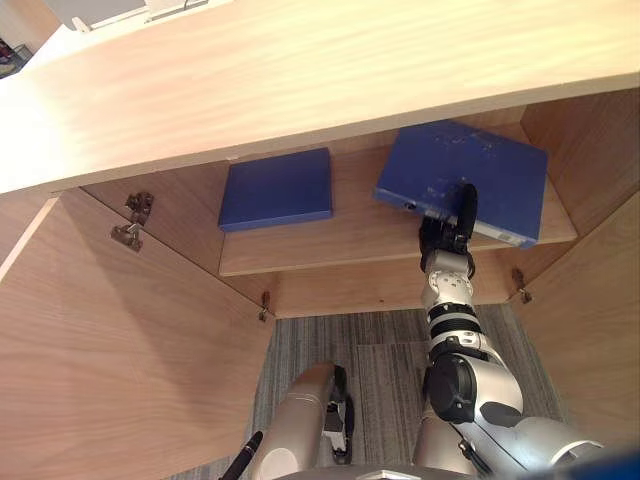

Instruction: Walk over to the cabinet, pick up the folder, carry it to the office cabinet, place the folder inside the office cabinet, then close the office cabinet door

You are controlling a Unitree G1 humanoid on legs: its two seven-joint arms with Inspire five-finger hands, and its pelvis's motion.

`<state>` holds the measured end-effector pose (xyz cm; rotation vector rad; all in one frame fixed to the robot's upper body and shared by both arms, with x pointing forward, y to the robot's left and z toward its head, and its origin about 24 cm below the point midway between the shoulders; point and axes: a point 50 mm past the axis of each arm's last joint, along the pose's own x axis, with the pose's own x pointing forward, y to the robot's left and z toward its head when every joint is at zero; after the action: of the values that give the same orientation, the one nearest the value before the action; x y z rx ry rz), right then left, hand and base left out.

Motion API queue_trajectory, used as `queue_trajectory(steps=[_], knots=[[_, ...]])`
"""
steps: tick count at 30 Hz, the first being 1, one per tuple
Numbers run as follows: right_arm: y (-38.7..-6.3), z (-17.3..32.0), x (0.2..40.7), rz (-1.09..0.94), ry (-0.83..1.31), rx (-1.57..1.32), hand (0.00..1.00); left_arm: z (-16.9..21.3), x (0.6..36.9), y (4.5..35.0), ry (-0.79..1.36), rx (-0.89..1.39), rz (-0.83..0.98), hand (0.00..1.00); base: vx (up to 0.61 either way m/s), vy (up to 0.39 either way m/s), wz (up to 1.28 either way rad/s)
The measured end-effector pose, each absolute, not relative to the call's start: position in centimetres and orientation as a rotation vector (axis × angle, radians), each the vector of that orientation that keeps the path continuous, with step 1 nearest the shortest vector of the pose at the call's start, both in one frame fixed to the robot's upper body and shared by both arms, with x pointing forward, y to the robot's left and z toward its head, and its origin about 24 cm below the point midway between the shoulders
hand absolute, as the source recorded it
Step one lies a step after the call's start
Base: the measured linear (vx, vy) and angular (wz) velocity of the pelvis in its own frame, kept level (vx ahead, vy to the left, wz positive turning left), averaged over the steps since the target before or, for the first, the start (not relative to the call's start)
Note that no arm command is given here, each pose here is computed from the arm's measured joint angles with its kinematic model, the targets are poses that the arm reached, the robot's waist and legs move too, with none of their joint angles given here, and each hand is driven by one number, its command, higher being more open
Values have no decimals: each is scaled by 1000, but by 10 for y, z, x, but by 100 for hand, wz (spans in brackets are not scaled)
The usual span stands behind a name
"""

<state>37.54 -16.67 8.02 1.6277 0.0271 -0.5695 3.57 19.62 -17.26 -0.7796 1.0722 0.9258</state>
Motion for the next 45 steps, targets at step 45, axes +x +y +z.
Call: queue_trajectory(steps=[45], knots=[[-325,181,375,-328,79,-286,100,-164,79,201,922,-807,703,100,19,-46,4]])
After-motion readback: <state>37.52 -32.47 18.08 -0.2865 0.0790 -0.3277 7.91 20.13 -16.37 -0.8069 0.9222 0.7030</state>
